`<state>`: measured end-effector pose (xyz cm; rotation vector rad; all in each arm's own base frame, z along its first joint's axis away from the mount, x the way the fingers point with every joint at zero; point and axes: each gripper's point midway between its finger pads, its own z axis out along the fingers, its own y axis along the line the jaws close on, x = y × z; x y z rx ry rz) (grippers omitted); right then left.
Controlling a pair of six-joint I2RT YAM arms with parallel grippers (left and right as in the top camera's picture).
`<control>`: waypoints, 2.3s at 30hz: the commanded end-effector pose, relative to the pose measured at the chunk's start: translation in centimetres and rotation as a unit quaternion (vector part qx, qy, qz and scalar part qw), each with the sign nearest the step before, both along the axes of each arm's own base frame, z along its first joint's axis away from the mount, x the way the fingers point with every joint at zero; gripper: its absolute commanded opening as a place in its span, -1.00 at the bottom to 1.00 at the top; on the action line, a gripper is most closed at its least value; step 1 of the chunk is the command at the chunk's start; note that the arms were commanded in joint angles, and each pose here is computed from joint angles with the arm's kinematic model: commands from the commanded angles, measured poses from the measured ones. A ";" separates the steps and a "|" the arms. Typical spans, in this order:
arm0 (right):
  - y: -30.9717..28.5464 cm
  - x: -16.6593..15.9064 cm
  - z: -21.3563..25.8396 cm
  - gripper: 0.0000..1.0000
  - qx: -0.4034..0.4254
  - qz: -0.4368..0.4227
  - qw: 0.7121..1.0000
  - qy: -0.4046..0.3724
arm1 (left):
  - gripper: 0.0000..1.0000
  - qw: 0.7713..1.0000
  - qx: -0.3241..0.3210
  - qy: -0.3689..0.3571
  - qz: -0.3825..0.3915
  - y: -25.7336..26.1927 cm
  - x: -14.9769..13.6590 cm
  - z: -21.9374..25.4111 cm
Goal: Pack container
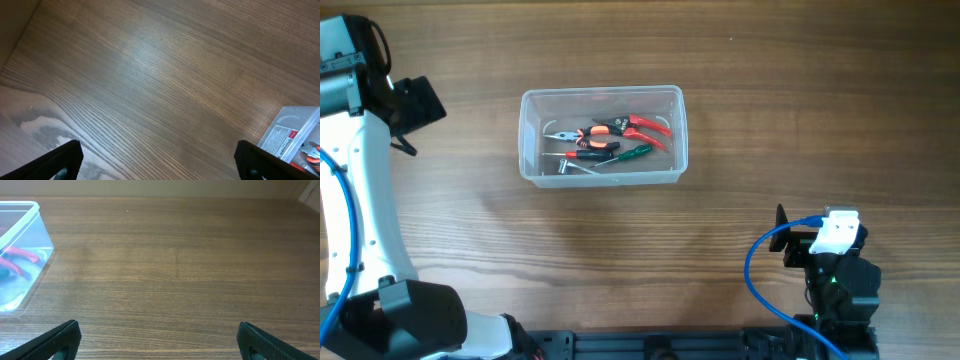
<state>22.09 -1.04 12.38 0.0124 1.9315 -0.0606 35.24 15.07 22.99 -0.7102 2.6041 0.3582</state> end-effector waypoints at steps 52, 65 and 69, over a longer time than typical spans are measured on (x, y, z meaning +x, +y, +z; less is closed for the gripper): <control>-0.2 0.0 0.3 1.00 -0.011 -0.003 1.000 -0.008 | 1.00 0.847 -0.112 -0.496 -0.155 -15.5 -12.3 -4.6; -0.2 0.0 0.3 0.99 -0.011 -0.003 1.000 -0.008 | 1.00 0.880 -0.072 -0.460 -0.096 -13.0 -12.2 -9.1; -0.2 0.0 0.3 0.99 -0.011 -0.003 1.000 -0.008 | 1.00 0.882 -0.054 -0.461 -0.079 -12.2 -12.3 -9.1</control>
